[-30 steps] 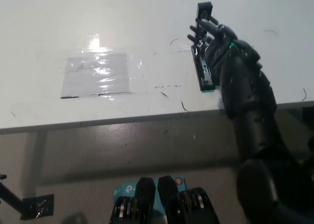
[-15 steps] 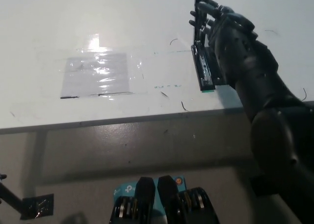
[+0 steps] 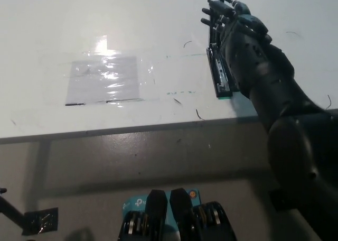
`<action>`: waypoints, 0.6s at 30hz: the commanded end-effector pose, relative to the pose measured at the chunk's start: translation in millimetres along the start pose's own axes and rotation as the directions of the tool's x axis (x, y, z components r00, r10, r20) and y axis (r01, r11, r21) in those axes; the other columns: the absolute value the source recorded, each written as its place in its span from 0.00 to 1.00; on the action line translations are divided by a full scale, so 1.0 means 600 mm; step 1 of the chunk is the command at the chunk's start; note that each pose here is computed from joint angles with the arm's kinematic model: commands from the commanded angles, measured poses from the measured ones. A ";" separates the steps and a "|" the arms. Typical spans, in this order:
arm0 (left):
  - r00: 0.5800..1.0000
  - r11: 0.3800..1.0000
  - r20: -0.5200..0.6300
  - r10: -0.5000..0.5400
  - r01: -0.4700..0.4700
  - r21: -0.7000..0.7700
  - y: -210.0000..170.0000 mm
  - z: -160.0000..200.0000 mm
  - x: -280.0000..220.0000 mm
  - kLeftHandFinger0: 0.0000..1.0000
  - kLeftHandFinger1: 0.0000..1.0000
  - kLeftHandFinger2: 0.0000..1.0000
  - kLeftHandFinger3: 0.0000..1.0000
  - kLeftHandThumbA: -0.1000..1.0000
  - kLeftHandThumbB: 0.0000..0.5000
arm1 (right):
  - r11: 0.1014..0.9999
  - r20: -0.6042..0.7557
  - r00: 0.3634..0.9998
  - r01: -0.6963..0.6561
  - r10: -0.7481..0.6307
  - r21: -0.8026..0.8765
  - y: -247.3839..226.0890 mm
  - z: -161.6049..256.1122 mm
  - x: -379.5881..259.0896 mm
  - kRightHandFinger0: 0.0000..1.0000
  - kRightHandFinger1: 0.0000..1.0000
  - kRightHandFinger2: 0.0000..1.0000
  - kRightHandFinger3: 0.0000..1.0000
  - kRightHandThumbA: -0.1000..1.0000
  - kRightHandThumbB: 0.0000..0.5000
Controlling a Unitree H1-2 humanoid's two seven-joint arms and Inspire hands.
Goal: A stapler is kept infront of the robot on the black mark on the desk and the robot uses its right hand to lift the top of the stapler to open it
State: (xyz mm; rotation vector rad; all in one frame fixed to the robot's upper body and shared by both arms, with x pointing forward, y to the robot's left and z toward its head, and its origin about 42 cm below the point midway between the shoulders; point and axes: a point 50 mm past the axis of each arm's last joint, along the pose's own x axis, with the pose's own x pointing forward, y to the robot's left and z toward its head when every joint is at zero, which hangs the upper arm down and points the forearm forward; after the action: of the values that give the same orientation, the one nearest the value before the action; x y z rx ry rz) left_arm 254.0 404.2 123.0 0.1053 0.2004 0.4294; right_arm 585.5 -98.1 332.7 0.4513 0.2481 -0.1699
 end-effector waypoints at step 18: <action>0.999 1.000 0.050 0.006 -0.006 0.016 0.014 0.027 0.008 0.21 0.20 0.43 0.68 0.51 0.00 | 0.933 0.079 0.973 -0.229 0.215 0.278 -0.232 -0.102 -0.241 0.68 0.69 0.86 1.00 0.36 0.00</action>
State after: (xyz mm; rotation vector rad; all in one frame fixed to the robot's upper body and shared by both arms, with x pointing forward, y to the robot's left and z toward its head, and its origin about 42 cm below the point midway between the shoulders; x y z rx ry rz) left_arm 253.7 403.7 117.9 0.0993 0.2180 0.4308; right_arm 489.9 -175.7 192.1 0.5901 0.2608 -0.2577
